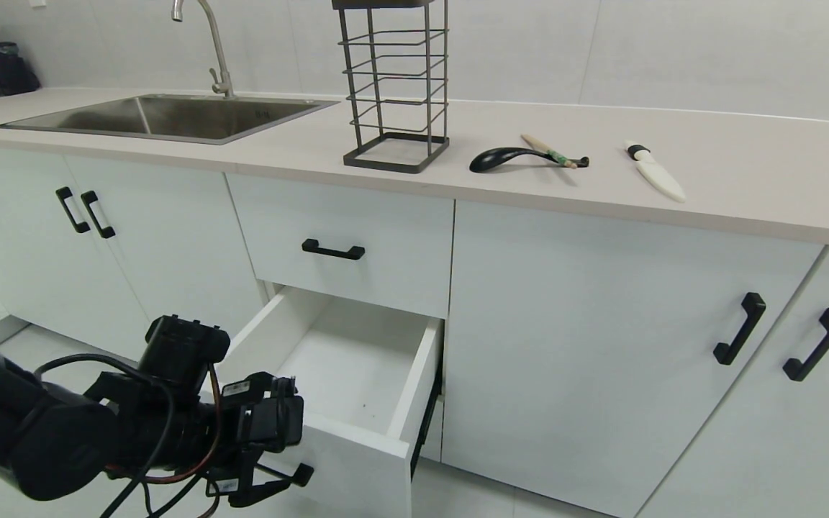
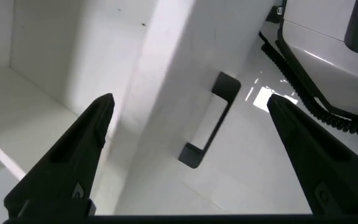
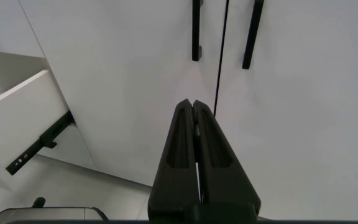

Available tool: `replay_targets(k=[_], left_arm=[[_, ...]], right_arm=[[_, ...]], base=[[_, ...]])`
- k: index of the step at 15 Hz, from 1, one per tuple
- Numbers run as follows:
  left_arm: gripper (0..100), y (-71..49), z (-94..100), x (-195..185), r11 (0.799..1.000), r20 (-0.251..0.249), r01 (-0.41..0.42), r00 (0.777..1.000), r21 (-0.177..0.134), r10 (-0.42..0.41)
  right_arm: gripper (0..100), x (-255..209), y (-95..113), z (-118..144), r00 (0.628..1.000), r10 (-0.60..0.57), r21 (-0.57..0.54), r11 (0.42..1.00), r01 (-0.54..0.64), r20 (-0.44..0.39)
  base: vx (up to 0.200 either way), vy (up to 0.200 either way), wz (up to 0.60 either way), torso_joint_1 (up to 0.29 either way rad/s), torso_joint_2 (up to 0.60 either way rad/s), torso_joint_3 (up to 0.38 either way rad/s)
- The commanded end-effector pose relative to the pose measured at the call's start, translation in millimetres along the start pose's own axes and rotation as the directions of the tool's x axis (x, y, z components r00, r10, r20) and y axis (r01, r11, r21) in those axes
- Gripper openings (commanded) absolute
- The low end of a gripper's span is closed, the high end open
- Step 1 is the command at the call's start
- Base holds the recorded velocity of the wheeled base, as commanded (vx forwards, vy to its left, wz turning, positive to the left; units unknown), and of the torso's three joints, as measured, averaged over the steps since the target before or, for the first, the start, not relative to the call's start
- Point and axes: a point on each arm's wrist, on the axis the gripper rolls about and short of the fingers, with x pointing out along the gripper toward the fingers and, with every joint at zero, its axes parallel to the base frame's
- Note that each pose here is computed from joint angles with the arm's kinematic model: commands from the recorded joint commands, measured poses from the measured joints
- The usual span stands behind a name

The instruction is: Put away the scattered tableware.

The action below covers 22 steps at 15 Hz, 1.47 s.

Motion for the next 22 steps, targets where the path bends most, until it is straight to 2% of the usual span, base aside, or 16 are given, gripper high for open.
replay_targets(k=[1,5,7,9,11,12,13,14,15,16,17,18,19,20,21,22], left_arm=[[100,-0.6,2.9,-9.0,1.0,0.012,-0.028,1.0,0.009,0.028],[100,-0.7,5.3,-16.5,0.999,0.026,-0.049,0.998,0.015,0.049],[100,-13.6,2.6,-27.8,0.999,0.057,-0.037,0.998,0.002,0.037],[100,-11.6,3.9,-42.2,0.996,0.073,-0.093,0.993,-0.004,0.094],[100,-11.6,12.9,-60.5,0.99,0.164,-0.138,0.977,0.005,0.136],[100,-15.8,26.1,-75.6,0.987,0.274,-0.155,0.952,0.043,0.138],[100,-13.8,36.2,-90.7,0.98,0.322,-0.201,0.928,0.001,0.19],[100,-10.6,40.9,-102.7,0.971,0.349,-0.216,0.906,-0.103,0.238],[100,-9.5,41.0,-123.5,0.926,0.367,-0.247,0.864,-0.285,0.344],[100,-11.6,34.6,-134.2,0.862,0.331,-0.268,0.841,-0.431,0.428],[100,-16.6,31.6,-140.0,0.806,0.308,-0.28,0.819,-0.521,0.484],[100,-28.6,28.2,-147.6,0.752,0.292,-0.304,0.786,-0.584,0.545],[100,-40.4,25.1,-153.9,0.708,0.277,-0.316,0.761,-0.632,0.587],[100,-56.4,19.8,-160.7,0.618,0.249,-0.28,0.736,-0.735,0.63],[100,-63.1,17.2,-164.0,0.57,0.238,-0.256,0.722,-0.781,0.65],[100,-77.3,10.2,-173.5,0.469,0.199,-0.247,0.673,-0.848,0.713]], right_arm=[[0,0.1,0.0,-0.1,1.0,0.001,0.0,1.0,-0.001,-0.001],[0,0.1,0.0,-0.1,1.0,0.001,0.0,1.0,-0.001,-0.001],[0,0.1,0.0,-0.1,1.0,-0.001,0.0,1.0,0.001,-0.001],[0,0.0,0.0,0.3,1.0,0.0,0.0,1.0,0.0,0.0],[0,0.1,0.0,-0.1,1.0,-0.001,0.0,1.0,0.001,-0.001],[0,0.1,0.0,-0.1,1.0,-0.001,0.0,1.0,0.001,-0.001],[0,0.0,0.0,0.3,1.0,0.0,0.0,1.0,0.0,0.0],[0,0.1,0.0,-0.1,1.0,-0.001,0.0,1.0,0.001,-0.001],[0,0.1,0.0,-0.1,1.0,-0.001,0.0,1.0,0.001,-0.001],[0,0.1,0.0,-0.1,1.0,-0.001,0.0,1.0,0.001,-0.001],[0,0.0,0.0,0.3,1.0,0.0,0.0,1.0,0.0,0.0],[0,0.1,0.0,-0.1,1.0,-0.001,0.0,1.0,0.001,-0.001],[0,0.1,0.0,-0.1,1.0,-0.001,0.0,1.0,0.001,-0.001],[0,0.1,0.0,-0.1,1.0,-0.001,0.0,1.0,0.001,-0.001],[0,0.0,0.0,0.3,1.0,0.0,-0.001,1.0,0.0,0.0],[0,0.1,0.0,-0.1,1.0,-0.001,0.0,1.0,0.001,-0.001]], base=[[0.0,0.0,0.0,0.0,0.0,0.0],[0.0,0.0,0.0,0.0,0.0,0.0],[0.0,0.0,0.0,0.0,0.0,0.0],[0.0,0.0,0.0,0.0,0.0,0.0],[0.0,0.0,0.0,0.0,0.0,0.0],[0.0,0.0,0.0,0.0,0.0,0.0],[0.0,0.0,0.0,0.0,0.0,0.0],[0.0,0.0,0.0,0.0,0.0,0.0],[0.0,0.0,0.0,0.0,0.0,0.0],[0.0,0.0,0.0,0.0,0.0,0.0],[0.0,0.0,0.0,0.0,0.0,0.0],[0.0,0.0,0.0,0.0,0.0,0.0],[0.0,0.0,0.0,0.0,0.0,0.0],[0.0,0.0,0.0,0.0,0.0,0.0],[0.0,0.0,0.0,0.0,0.0,0.0],[0.0,0.0,0.0,0.0,0.0,0.0]])
